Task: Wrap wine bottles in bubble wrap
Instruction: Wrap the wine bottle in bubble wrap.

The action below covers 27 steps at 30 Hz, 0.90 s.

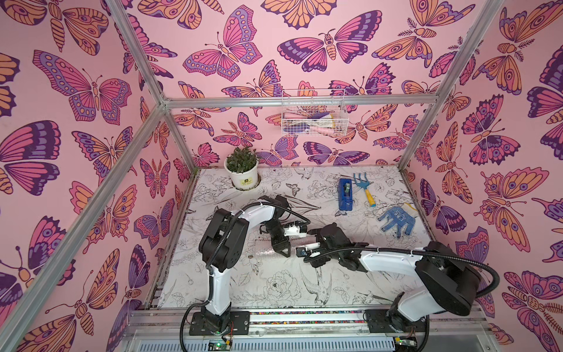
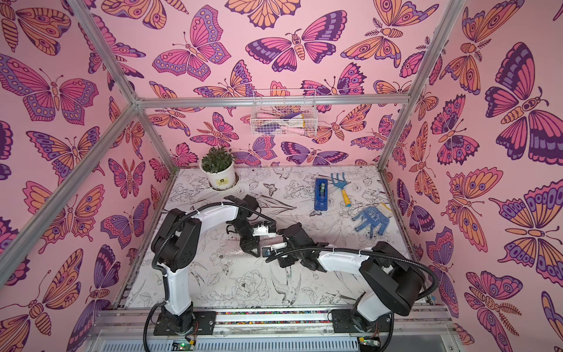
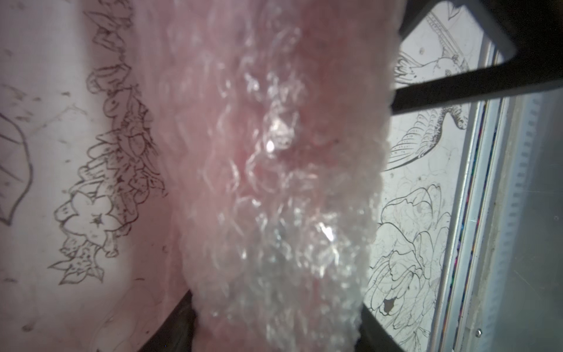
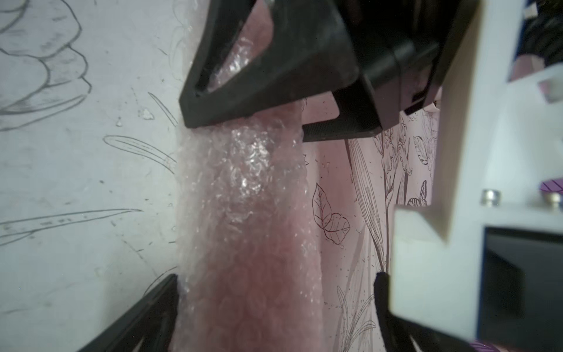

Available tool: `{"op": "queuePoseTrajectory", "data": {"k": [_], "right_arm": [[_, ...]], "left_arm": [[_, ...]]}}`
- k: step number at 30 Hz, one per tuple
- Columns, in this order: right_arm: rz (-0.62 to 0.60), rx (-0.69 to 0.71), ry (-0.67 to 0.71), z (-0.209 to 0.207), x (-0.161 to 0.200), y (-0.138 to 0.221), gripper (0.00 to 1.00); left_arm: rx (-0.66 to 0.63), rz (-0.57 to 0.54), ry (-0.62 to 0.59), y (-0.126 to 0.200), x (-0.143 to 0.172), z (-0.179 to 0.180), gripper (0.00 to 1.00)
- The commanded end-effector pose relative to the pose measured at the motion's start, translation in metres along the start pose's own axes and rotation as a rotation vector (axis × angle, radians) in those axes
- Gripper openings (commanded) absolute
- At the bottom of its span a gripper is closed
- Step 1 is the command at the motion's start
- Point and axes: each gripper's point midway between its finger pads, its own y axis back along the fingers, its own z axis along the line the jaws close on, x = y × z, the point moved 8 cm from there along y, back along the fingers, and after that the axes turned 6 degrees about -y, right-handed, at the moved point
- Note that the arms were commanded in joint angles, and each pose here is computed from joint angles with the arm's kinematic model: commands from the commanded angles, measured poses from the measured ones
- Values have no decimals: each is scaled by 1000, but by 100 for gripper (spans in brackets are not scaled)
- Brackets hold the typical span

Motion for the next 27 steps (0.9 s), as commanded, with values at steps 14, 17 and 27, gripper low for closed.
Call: {"op": "queuePoseTrajectory", "data": {"k": [14,17,27], "right_arm": [[182,-238,31,17,11,-22,39],[190,-269,20,18,11,-21,22],[247,-376,-67,13,15,-23,9]], "left_arm": [[-150,-137,0,33,-7,17,68],[-287,-235,15,57,-7,17,99],[-601,-364,-70,92,14,-30,99]]}}
